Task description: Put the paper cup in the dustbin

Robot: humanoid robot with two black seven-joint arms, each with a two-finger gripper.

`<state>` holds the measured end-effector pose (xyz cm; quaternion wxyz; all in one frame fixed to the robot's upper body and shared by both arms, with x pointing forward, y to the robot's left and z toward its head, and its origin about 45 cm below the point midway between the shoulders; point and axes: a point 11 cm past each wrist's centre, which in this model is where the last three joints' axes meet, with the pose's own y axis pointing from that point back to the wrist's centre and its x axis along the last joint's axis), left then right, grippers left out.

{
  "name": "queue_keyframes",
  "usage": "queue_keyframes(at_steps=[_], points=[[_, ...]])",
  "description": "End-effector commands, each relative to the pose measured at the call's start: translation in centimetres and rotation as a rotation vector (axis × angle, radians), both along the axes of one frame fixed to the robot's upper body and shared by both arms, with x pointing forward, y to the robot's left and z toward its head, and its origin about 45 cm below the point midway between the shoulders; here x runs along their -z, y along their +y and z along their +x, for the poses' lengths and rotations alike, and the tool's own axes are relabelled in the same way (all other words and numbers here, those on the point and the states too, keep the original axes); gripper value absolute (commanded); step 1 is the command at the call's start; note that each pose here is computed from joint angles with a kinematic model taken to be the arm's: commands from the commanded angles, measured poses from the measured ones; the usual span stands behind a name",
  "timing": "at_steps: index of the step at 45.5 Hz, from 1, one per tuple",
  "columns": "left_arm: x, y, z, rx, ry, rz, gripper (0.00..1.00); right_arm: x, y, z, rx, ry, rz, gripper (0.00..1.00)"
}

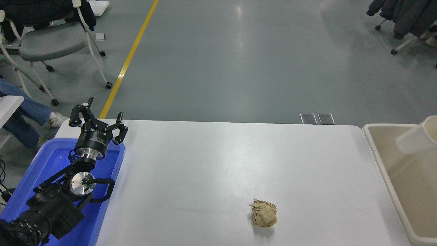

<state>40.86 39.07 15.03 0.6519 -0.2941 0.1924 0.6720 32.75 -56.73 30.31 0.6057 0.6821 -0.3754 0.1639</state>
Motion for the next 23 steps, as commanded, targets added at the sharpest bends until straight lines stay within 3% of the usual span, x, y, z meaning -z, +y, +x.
queue_keyframes(at_steps=[1, 12, 23], points=[[0.0, 0.0, 0.0, -0.001, 0.000, 0.000, 1.00, 4.7, -4.7, -0.8, 0.275, -0.058, 0.072, 0.00], [0.0, 0.0, 0.0, -0.001, 0.000, 0.000, 1.00, 9.2, -6.1, -1.1, 0.436, -0.084, 0.107, 0.00], [0.0, 0.0, 0.0, -0.001, 0.000, 0.000, 1.00, 12.5, -7.4, -3.1, 0.576, -0.118, 0.125, 0.00]])
